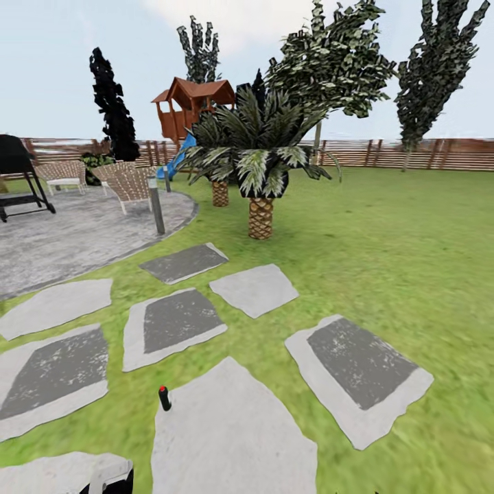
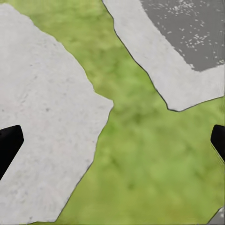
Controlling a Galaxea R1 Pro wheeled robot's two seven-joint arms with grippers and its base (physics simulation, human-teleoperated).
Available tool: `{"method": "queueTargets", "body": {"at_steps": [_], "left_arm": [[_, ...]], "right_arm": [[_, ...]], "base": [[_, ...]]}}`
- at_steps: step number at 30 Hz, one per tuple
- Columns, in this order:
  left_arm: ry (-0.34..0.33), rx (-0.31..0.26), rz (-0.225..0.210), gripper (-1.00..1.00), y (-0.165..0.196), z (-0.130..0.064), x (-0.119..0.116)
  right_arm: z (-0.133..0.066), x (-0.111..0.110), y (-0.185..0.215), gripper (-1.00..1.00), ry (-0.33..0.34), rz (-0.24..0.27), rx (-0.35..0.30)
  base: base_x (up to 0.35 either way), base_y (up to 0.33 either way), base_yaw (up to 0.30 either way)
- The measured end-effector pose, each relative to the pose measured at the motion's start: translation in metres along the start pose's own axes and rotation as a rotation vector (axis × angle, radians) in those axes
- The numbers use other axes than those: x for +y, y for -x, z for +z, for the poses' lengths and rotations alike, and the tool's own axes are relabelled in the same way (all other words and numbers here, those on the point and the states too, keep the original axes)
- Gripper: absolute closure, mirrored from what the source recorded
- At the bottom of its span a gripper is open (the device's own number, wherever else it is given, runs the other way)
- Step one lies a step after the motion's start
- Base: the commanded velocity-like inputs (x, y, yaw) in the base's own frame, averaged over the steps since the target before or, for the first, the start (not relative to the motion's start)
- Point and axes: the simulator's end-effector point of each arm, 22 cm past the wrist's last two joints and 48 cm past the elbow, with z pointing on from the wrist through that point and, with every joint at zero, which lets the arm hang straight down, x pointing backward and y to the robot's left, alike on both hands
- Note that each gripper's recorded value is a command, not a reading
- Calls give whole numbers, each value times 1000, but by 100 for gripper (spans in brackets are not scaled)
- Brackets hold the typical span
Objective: In the garden, pick up the pesticide atomizer on the floor and spray pesticide onto both trees until each tree trunk is fully covered.
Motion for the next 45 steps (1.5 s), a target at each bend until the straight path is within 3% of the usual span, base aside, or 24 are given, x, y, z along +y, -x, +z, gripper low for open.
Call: {"method": "queueTargets", "body": {"at_steps": [9,31,45], "left_arm": [[0,-1,0,-100,0,0,0],[0,1,0,-100,0,0,0],[0,1,0,-100,0,0,0]], "right_arm": [[0,0,0,-100,0,0,0],[0,-1,1,-100,-2,1,-1],[0,-1,1,-100,-1,1,-2]], "base": [[175,-274,247],[183,-274,18],[180,-246,255]]}}
